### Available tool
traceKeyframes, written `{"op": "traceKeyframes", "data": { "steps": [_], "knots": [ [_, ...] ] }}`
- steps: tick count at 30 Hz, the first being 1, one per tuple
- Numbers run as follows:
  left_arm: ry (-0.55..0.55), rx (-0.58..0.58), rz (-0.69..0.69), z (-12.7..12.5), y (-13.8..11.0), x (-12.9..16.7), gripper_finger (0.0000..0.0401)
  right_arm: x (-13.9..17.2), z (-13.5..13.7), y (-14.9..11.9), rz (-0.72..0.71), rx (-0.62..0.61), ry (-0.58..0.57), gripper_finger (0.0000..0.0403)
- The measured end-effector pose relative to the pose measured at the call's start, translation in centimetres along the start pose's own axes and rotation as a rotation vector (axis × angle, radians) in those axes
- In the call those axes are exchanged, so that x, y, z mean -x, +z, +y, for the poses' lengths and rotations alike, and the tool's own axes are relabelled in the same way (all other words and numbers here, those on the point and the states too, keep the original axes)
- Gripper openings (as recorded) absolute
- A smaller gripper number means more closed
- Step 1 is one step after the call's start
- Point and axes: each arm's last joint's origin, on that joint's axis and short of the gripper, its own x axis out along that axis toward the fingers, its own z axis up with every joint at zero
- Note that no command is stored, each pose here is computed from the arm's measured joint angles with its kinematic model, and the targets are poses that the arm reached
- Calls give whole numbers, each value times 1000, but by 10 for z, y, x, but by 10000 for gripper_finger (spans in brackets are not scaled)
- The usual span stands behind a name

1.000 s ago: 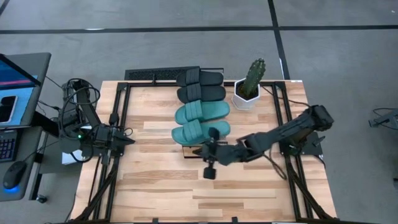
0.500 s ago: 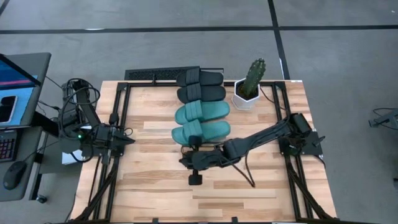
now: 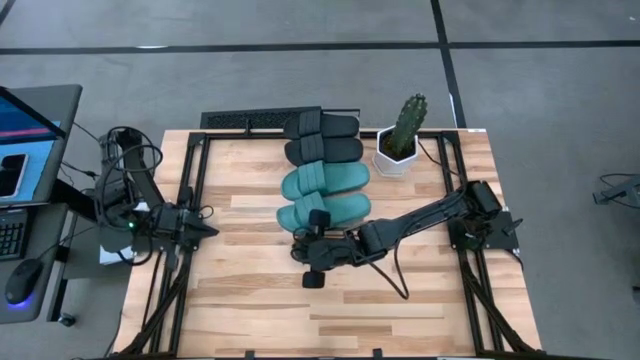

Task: Pick and place slides into the shelf
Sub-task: Adjust the black and green slippers

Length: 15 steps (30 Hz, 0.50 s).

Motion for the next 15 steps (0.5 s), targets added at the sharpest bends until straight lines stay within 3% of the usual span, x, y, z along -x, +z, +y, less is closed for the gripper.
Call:
{"op": "traceKeyframes", "data": {
  "steps": [15],
  "knots": [
    [7,-9,17,-7,-2,-4,0,-8,-19,-2,32,19,-67,0]
  ]
}}
